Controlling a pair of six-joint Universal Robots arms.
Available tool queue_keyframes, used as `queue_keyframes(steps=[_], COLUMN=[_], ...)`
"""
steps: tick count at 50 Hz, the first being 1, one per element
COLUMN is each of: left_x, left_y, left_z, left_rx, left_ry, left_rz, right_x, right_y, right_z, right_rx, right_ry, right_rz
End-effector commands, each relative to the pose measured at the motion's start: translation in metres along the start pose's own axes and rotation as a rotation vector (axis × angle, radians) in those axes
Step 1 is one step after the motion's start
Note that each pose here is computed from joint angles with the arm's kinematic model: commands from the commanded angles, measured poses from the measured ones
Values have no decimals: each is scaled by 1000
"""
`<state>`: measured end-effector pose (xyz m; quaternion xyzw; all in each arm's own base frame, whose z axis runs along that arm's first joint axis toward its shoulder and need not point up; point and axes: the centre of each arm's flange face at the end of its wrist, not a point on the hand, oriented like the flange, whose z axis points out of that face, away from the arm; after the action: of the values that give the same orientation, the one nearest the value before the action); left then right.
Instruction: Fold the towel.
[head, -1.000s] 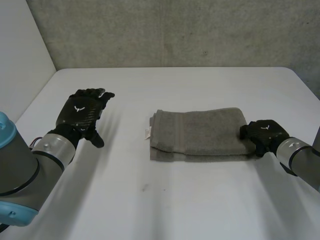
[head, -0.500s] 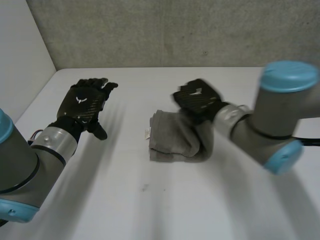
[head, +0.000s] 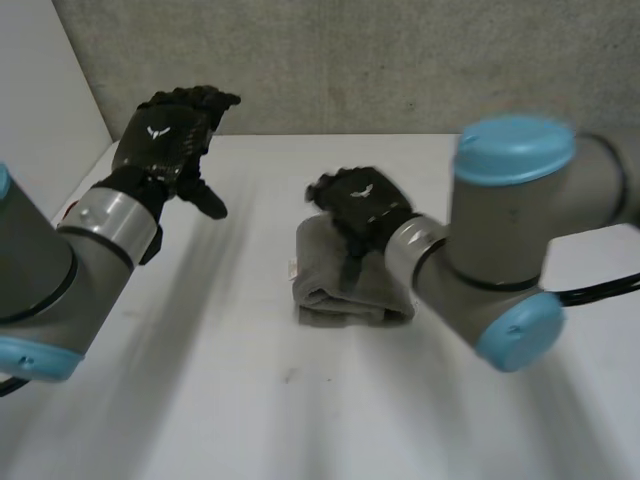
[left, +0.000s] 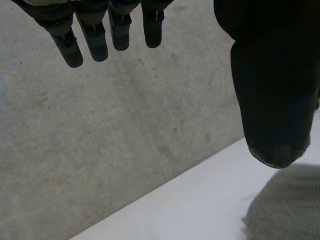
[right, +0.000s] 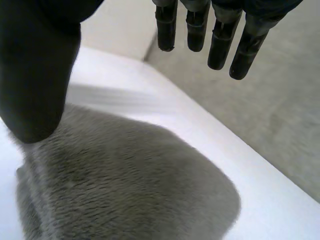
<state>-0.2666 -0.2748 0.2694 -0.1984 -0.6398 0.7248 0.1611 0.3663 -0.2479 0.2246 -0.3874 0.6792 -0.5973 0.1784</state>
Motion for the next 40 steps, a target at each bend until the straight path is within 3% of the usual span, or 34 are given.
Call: queue_keyframes(steps=[1,6,11,22,28,33,40], left_x=[31,68,83,95,92,90,89], left_y=[10,49,84,137,146,146,126], left_z=[31,49,59,49,44,42,44], left_rx=[-100,-239,-318,-463,-493,-495,-449], left_ry=[36,73,65,72,65,82,76], left_rz=[-111,-111,-98,-68,-53,38,64], right_x=[67,82,76,64,55,58,61], right_y=[4,14,24,60,81,98,84], right_z=[-19,-17,-8,21,34,40,37], right_rx=[-3,-27,-49,-117,-164,-225,-199], right_ry=[156,187,131,55,43,96,105], right_rz=[276,320,326,297,225,149,135])
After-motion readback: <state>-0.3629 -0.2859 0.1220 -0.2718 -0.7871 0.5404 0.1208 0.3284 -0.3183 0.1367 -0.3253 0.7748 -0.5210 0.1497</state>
